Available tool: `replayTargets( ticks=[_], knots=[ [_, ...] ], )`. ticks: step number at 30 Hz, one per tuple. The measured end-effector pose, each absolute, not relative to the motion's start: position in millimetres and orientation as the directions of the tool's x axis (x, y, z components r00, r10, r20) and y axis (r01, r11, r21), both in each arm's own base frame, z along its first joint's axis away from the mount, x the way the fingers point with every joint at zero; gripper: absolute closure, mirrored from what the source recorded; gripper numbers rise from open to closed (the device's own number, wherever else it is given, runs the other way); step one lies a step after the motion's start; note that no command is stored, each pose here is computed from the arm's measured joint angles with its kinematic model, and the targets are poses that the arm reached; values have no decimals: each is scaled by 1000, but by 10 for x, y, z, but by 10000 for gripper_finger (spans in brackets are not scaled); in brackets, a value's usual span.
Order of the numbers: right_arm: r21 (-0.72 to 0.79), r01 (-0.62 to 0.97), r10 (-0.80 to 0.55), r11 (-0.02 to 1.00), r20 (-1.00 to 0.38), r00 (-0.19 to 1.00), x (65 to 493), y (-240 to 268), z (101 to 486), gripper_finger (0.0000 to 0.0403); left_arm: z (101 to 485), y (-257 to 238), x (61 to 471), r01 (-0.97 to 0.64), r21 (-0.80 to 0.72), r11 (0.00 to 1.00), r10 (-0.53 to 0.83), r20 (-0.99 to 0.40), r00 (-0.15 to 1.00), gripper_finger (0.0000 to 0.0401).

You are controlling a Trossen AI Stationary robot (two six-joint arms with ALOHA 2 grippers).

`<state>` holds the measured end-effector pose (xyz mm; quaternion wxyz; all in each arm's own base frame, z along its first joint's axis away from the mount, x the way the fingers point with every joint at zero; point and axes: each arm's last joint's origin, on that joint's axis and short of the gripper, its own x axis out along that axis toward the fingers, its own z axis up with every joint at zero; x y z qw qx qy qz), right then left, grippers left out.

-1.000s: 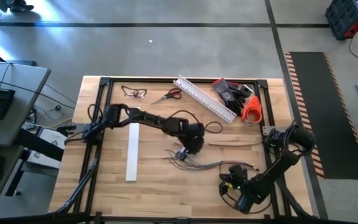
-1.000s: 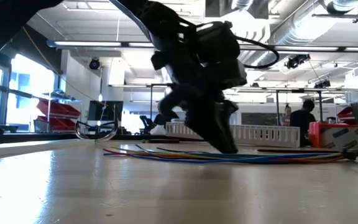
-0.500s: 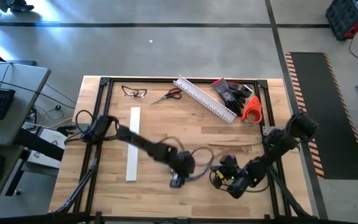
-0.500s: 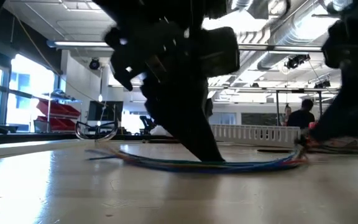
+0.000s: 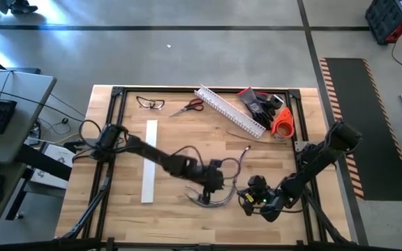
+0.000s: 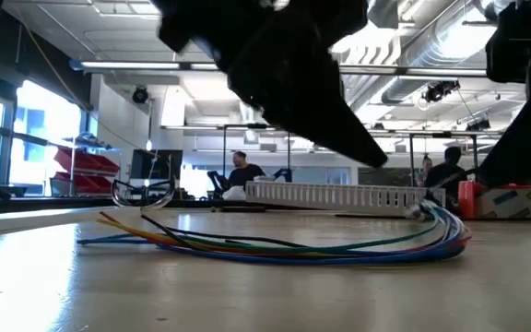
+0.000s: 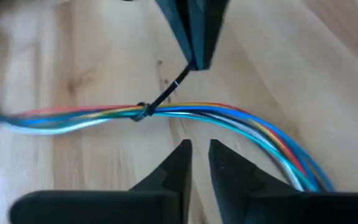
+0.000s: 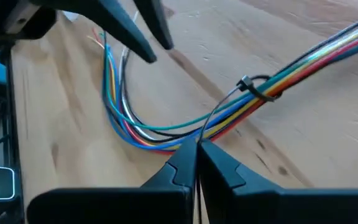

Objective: Ziptie cables
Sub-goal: Wrap the bottom black zip tie on the cable wires

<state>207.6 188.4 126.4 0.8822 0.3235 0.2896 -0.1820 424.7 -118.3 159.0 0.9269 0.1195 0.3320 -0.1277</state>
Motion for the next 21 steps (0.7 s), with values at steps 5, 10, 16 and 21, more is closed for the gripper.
replayTargets(
  ticks=[5, 10, 16, 21],
  knots=[
    [495, 531, -149, 688, -620, 770, 2052, 1868, 1242, 403, 1489, -1003, 4442, 470, 235, 851, -284, -547, 788, 316],
    [515, 553, -152, 655, -627, 764, 2091, 1828, 1244, 403, 1226, -983, 4552, 484, 379, 789, -276, -485, 829, 294],
    [554, 567, -137, 609, -631, 763, 2137, 1803, 1251, 403, 990, -916, 4603, 404, 429, 808, -169, -487, 857, 291],
    [585, 580, -135, 566, -629, 766, 2129, 1814, 1253, 403, 995, -846, 4616, 408, 416, 813, -176, -492, 852, 291]
  ],
)
